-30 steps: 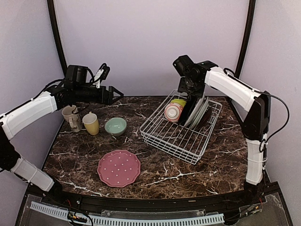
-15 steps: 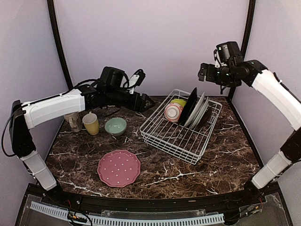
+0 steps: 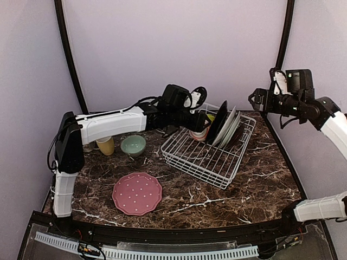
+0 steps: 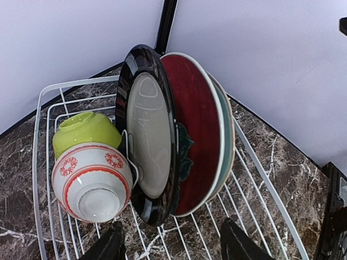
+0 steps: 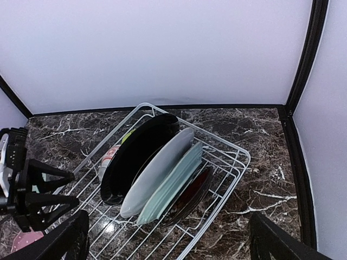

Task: Unload the mixed dishes from the dish rack
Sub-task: Grab the plate from the dish rack.

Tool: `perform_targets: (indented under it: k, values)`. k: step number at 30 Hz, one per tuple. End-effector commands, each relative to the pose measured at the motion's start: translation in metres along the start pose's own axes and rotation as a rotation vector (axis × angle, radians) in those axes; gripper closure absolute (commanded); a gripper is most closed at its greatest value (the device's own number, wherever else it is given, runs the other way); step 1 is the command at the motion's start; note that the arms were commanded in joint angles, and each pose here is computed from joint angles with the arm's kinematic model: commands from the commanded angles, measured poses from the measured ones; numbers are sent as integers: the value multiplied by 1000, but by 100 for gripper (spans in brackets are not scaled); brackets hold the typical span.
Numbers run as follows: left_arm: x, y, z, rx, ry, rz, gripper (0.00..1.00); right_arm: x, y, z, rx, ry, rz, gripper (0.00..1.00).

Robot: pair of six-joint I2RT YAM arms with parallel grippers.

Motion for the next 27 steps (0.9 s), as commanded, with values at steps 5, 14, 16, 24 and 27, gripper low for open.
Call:
perform_targets:
  k: [5,14,16,24,27]
  values:
    - [-17,-24,-6,10,-41,-119,49,13,8,-3,-57,35,-13,1]
    - [-10,-55,-8,-9,-83,-140,63,25,7,-10,-43,50,8,1]
    - [-9,-61,-8,-16,-95,-150,67,26,7,-11,-40,49,8,1]
    - [-5,-81,-6,-35,-132,-162,83,30,4,-13,-28,57,20,1]
    - [-4,-86,-7,-32,-134,-173,89,32,2,-14,-22,60,24,1]
Point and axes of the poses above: each gripper's point midway between its finger pads, its own y axis back along the fingers, its own z axis along the line the jaws close on, x = y × z, the point moved 6 cm from there along y, back along the fingers, and after that the axes turned 11 degrees about -y, right-handed, at the moved point
